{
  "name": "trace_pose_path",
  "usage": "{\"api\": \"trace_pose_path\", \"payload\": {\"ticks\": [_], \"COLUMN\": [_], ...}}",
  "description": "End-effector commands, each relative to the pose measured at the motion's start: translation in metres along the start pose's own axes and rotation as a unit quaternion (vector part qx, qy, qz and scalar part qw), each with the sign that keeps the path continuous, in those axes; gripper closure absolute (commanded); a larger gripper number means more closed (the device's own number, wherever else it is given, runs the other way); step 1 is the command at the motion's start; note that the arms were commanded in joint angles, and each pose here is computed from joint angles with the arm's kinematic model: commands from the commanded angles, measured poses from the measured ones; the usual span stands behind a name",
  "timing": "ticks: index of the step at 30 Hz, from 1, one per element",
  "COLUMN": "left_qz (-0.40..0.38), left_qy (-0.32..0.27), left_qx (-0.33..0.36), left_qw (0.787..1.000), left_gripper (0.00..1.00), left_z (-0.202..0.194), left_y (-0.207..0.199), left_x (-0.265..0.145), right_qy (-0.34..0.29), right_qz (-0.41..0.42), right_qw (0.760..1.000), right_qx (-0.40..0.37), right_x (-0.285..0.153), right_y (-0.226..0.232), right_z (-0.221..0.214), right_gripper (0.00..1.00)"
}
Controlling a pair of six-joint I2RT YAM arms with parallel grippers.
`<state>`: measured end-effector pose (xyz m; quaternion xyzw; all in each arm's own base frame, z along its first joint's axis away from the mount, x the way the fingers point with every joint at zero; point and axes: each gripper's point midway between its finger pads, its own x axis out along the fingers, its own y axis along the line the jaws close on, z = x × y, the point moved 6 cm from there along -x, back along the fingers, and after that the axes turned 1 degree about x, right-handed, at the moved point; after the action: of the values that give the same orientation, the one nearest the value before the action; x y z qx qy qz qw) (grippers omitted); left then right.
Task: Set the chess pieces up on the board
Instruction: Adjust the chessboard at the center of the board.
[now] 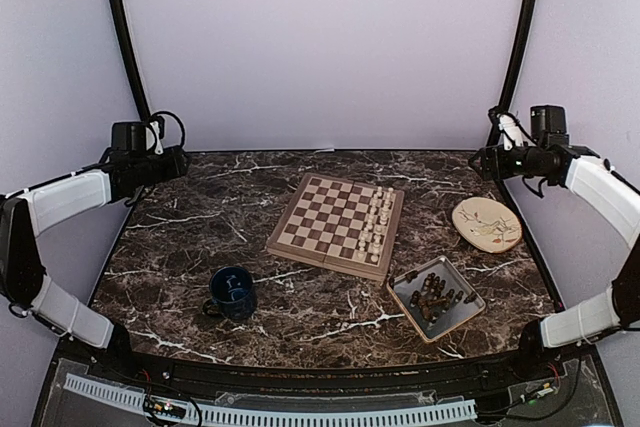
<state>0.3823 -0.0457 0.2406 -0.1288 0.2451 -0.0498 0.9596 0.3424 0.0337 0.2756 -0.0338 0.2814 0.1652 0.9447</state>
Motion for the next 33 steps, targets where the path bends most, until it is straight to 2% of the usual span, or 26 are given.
{"api": "trace_pose_path", "payload": {"ticks": [1, 7, 11, 13, 15, 18, 25, 33], "left_qz": [-0.08, -0.128, -0.154, -0.158, -0.164, -0.171, -0.166, -0.154], "left_qy": [0.033, 0.101, 0.145, 0.167, 0.188, 0.217, 0.267, 0.305], "left_qx": [-0.015, -0.005, 0.003, 0.008, 0.012, 0.019, 0.025, 0.035], "left_qw": [0.996, 0.987, 0.977, 0.973, 0.968, 0.961, 0.949, 0.939], "left_gripper": [0.54, 0.63, 0.75, 0.86, 0.96, 0.99, 1.0, 1.0], "left_z": [-0.005, -0.033, -0.052, -0.06, -0.071, -0.088, -0.127, -0.163], "left_y": [-0.032, -0.072, -0.099, -0.109, -0.119, -0.131, -0.139, -0.131], "left_x": [0.007, 0.028, 0.043, 0.052, 0.061, 0.076, 0.098, 0.106], "right_qy": [0.029, 0.106, 0.168, 0.193, 0.215, 0.244, 0.295, 0.312], "right_qz": [0.066, 0.12, 0.146, 0.157, 0.169, 0.181, 0.202, 0.215], "right_qw": [0.997, 0.987, 0.974, 0.968, 0.961, 0.952, 0.932, 0.922], "right_qx": [0.0, 0.01, 0.033, 0.039, 0.043, 0.042, 0.06, 0.076], "right_x": [0.016, 0.062, 0.103, 0.12, 0.134, 0.148, 0.168, 0.181], "right_y": [0.008, 0.024, 0.035, 0.043, 0.053, 0.067, 0.079, 0.088], "right_z": [-0.019, -0.043, -0.064, -0.075, -0.085, -0.096, -0.12, -0.129], "right_gripper": [0.25, 0.58, 0.75, 0.8, 0.83, 0.85, 0.9, 0.91]}}
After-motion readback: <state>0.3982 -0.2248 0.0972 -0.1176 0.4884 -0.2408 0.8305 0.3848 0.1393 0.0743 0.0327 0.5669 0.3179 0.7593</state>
